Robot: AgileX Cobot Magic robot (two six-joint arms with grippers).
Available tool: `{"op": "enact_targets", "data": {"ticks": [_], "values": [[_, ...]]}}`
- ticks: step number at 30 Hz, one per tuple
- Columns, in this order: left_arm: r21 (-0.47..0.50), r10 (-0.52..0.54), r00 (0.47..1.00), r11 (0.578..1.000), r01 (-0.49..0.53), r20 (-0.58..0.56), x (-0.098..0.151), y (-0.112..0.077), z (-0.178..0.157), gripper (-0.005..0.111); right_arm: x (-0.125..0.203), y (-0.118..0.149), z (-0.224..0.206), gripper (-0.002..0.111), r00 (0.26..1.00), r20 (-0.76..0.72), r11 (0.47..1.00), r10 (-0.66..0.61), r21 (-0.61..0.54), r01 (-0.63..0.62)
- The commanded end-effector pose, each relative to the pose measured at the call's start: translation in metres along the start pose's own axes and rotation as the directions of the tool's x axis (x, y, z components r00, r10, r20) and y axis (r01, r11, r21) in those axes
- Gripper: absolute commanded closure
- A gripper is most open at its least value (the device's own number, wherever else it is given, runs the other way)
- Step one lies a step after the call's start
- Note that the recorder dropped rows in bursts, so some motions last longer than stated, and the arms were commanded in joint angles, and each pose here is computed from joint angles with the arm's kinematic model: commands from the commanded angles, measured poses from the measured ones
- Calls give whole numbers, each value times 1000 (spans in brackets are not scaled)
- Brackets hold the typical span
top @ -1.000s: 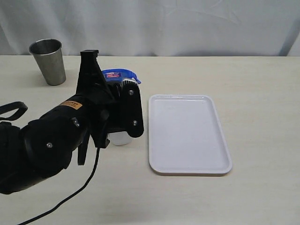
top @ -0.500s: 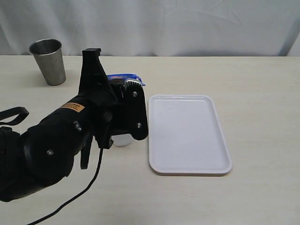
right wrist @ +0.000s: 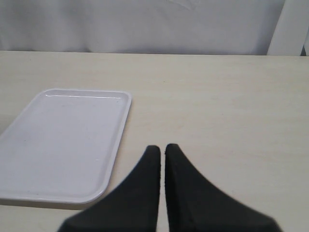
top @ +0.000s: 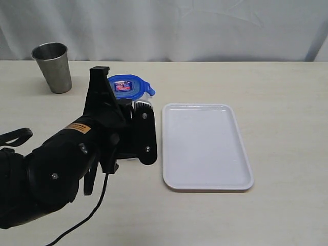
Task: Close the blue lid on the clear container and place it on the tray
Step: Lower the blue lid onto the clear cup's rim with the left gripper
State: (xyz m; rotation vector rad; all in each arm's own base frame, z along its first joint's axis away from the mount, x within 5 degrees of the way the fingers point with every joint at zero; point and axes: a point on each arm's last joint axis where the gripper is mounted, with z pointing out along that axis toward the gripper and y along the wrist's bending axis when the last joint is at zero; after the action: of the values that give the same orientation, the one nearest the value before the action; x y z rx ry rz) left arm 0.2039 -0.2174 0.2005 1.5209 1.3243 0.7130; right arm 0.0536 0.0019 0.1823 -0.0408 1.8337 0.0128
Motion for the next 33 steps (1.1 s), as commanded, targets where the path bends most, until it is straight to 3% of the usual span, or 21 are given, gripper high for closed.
{"op": "enact_targets", "data": {"ticks": [1, 28, 33], "values": [[32, 39, 999, 999, -40, 19, -1, -5, 0, 107, 0, 0, 0, 104, 1000, 6, 1000, -4, -2, 4], [73, 22, 999, 997, -24, 30, -2, -8, -1, 106, 0, 0, 0, 104, 1000, 6, 1000, -4, -2, 4], [82, 20, 999, 996, -23, 34, -3, -9, -1, 89, 0, 0, 0, 104, 1000, 6, 1000, -4, -2, 4]]}}
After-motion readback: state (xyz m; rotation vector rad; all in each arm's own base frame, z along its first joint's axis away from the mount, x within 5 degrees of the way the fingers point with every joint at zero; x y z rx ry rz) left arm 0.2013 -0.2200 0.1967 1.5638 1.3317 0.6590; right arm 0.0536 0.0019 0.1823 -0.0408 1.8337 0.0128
